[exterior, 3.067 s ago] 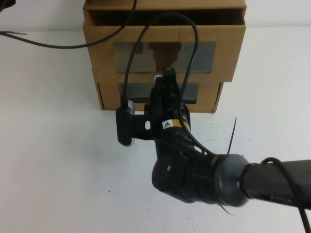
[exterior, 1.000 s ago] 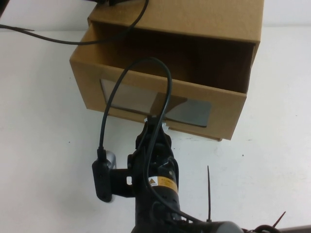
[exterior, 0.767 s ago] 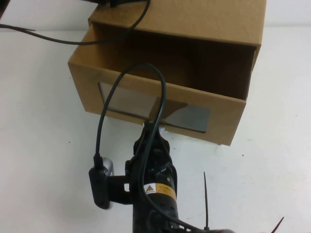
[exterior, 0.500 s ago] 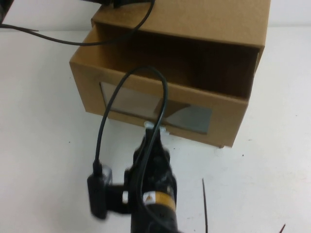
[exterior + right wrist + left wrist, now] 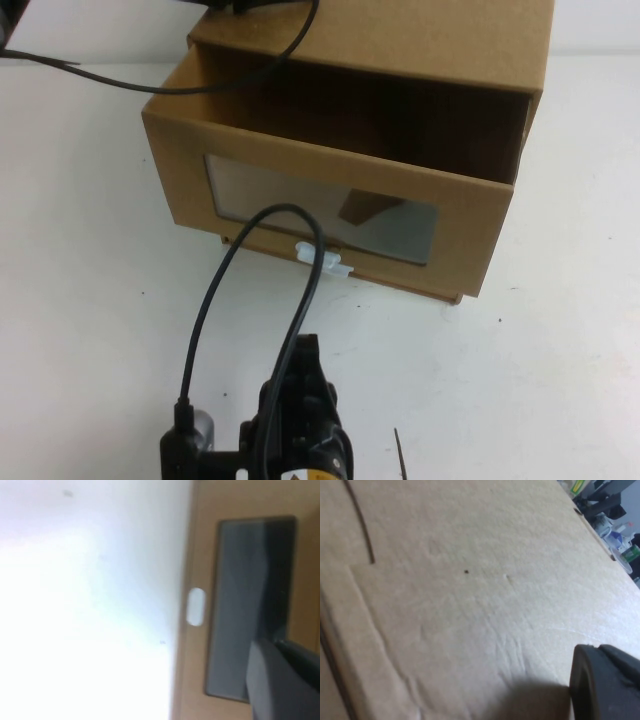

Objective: Open the shoe box

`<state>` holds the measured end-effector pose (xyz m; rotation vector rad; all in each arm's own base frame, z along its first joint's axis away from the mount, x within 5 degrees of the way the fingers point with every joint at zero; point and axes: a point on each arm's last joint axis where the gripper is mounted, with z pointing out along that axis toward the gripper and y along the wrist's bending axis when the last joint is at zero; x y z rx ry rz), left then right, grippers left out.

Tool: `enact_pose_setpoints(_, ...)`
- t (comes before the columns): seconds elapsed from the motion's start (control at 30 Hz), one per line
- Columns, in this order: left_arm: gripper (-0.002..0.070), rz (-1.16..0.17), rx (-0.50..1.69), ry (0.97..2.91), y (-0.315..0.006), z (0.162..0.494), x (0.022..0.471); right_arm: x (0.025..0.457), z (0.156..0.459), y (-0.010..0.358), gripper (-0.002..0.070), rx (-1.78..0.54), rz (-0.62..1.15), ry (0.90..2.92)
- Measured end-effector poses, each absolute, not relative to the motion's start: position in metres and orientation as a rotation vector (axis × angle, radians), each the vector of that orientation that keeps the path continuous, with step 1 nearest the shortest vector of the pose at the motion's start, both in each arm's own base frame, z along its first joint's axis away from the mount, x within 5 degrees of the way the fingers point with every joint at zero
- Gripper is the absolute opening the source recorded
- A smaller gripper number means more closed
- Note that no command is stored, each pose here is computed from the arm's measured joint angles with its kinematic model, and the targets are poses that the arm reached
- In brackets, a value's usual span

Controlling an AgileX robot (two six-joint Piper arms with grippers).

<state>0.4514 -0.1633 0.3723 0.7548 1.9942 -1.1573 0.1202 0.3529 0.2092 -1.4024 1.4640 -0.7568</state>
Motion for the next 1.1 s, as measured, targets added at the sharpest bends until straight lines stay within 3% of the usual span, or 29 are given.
enact_pose_setpoints(0.2,-0.0008,-1.164,0.818,1.912,-0.166,0.372,0.452,0.123,0.215,0.352,0.0023,-1.336,-0.789,1.435)
enact_pose_setpoints(0.4,-0.0008,-1.171,0.837,1.879,-0.167,0.371,0.453,0.132,0.217,0.350,0.0308,-1.308,-0.800,1.432)
enact_pose_setpoints(0.47,-0.0008,-1.171,0.839,1.876,-0.167,0.372,0.453,0.137,0.219,0.350,0.0357,-1.293,-0.807,1.408)
enact_pose_setpoints(0.6,-0.0008,-1.166,0.845,1.872,-0.167,0.372,0.453,0.148,0.223,0.349,0.0345,-1.266,-0.826,1.369)
enact_pose_setpoints(0.83,-0.0008,-1.159,0.856,1.858,-0.167,0.372,0.453,0.174,0.227,0.339,0.0249,-1.221,-0.880,1.370)
enact_pose_setpoints(1.1,-0.0008,-1.155,0.864,1.846,-0.167,0.371,0.454,0.184,0.226,0.338,0.0234,-1.233,-0.858,1.363)
